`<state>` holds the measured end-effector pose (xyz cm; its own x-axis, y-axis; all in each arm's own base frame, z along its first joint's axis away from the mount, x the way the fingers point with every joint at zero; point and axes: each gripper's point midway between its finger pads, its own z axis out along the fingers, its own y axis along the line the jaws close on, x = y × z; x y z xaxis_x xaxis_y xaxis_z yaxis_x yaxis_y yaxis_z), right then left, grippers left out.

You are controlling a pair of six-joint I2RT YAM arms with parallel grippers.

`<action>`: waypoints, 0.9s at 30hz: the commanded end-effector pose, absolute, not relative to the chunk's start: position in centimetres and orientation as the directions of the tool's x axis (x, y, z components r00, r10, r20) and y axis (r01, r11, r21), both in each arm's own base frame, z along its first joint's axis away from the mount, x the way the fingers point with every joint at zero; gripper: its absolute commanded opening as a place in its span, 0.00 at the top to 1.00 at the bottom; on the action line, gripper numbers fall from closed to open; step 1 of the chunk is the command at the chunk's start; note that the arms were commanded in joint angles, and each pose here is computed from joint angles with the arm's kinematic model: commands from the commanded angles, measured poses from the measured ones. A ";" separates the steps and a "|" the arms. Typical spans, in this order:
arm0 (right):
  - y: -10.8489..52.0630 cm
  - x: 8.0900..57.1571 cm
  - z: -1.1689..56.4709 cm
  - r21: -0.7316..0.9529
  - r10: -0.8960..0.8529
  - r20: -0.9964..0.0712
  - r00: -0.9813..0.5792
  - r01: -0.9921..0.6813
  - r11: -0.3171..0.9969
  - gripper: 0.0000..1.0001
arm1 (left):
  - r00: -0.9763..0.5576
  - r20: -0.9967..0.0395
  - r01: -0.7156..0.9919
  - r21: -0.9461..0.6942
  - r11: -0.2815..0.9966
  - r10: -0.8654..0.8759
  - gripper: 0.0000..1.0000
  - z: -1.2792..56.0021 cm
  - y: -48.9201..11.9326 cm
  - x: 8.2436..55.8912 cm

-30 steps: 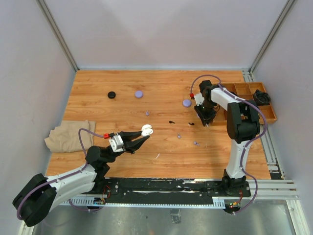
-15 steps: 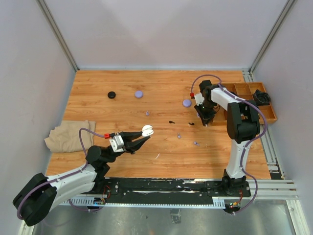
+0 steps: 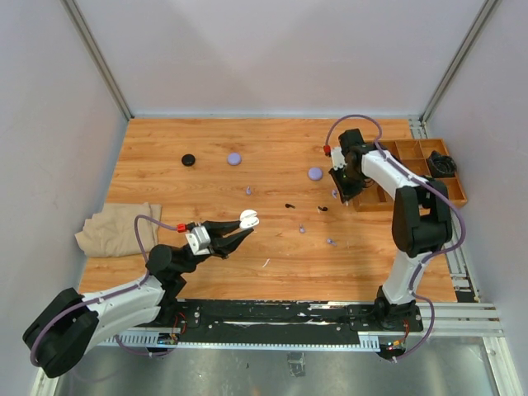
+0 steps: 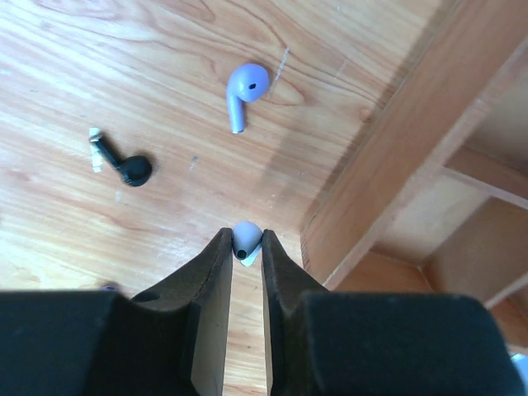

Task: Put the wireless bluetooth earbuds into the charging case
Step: Pick up the earbud from the center of the board.

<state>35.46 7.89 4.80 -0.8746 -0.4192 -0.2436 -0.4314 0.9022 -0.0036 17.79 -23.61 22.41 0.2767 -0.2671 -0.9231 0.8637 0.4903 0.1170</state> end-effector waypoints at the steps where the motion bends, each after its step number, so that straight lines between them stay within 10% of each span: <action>1: 9.4 35.5 8.8 -0.069 -0.414 -0.353 -0.839 -0.418 0.906 0.87 | 0.313 -0.900 0.847 0.120 0.517 -0.303 1.00 23.8 -23.2 18.0; 27: 24.1 27.1 29.3 -0.110 -0.342 -0.909 -0.240 -0.651 0.751 0.87 | 0.442 -0.845 0.796 0.215 0.567 -0.301 1.00 27.8 -23.9 19.7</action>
<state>28.40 22.24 26.41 -0.3343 -0.4474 -0.8295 -0.6359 0.7567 -0.1519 19.85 -23.82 24.40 0.3434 -0.2587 -0.9029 0.8181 0.5546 0.1522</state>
